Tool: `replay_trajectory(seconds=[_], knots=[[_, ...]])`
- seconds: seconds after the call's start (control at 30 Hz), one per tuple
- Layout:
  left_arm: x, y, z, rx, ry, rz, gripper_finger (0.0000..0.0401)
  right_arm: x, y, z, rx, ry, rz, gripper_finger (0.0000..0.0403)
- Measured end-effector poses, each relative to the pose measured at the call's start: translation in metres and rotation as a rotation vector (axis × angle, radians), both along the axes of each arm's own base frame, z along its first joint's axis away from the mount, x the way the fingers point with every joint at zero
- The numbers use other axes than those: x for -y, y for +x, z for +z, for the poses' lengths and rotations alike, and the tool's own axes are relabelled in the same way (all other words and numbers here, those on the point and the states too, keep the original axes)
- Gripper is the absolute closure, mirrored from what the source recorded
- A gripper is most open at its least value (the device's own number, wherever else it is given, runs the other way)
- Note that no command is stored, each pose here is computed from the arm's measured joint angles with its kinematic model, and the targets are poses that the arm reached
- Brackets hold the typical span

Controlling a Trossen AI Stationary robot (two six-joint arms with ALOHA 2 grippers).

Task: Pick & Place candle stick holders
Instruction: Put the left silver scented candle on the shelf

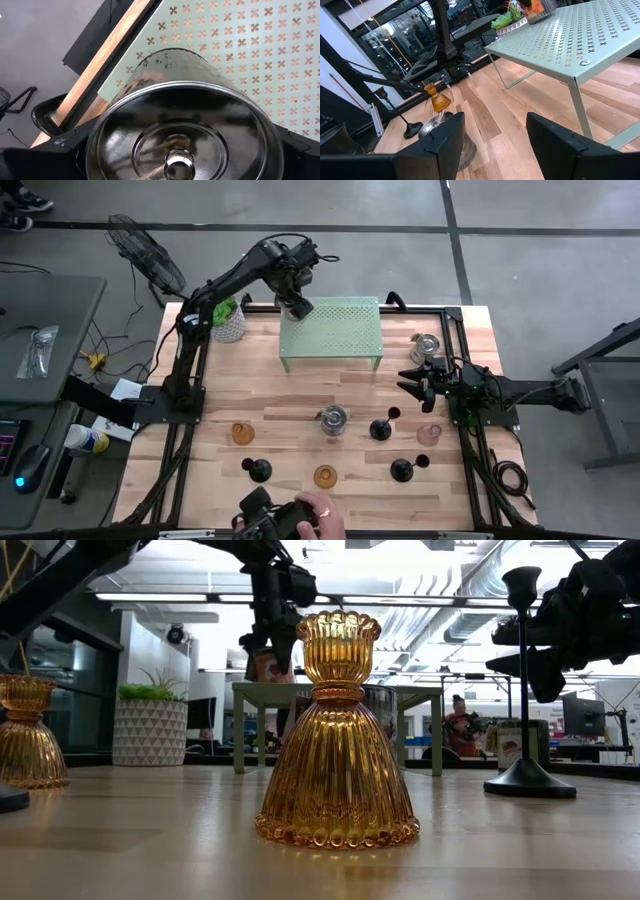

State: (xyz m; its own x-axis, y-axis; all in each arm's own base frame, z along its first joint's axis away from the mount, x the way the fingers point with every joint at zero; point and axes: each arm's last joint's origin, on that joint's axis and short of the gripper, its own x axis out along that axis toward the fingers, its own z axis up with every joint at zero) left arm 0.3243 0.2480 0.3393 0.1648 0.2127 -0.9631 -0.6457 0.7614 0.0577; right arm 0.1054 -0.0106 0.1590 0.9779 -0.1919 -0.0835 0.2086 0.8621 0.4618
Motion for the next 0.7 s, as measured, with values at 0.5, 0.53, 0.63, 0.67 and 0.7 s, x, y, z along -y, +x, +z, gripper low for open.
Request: replay_trajectory(seconds=[0.5, 0.53, 0.63, 0.67, 0.7], knots=[[-0.0012, 0.0012, 0.0004, 0.012, 0.012, -0.006, 0.0016, 0.0, 0.0, 0.0, 0.0, 0.0, 0.001, 0.0197], [-0.0013, 0.0014, 0.0005, 0.014, 0.014, -0.006, 0.0017, 0.0, 0.0, 0.0, 0.0, 0.0, 0.001, 0.0197], [-0.0021, 0.0025, 0.0009, 0.026, 0.023, -0.007, 0.002, 0.0, 0.0, 0.0, 0.0, 0.0, 0.0, 0.0197], [-0.0023, 0.0029, 0.0012, 0.03, 0.026, -0.007, 0.002, 0.0, 0.0, -0.0001, -0.001, 0.0, 0.001, 0.0197], [-0.0024, 0.0031, 0.0013, 0.032, 0.028, -0.007, 0.002, 0.0, 0.0, 0.0, 0.0, 0.0, 0.0, 0.0197]])
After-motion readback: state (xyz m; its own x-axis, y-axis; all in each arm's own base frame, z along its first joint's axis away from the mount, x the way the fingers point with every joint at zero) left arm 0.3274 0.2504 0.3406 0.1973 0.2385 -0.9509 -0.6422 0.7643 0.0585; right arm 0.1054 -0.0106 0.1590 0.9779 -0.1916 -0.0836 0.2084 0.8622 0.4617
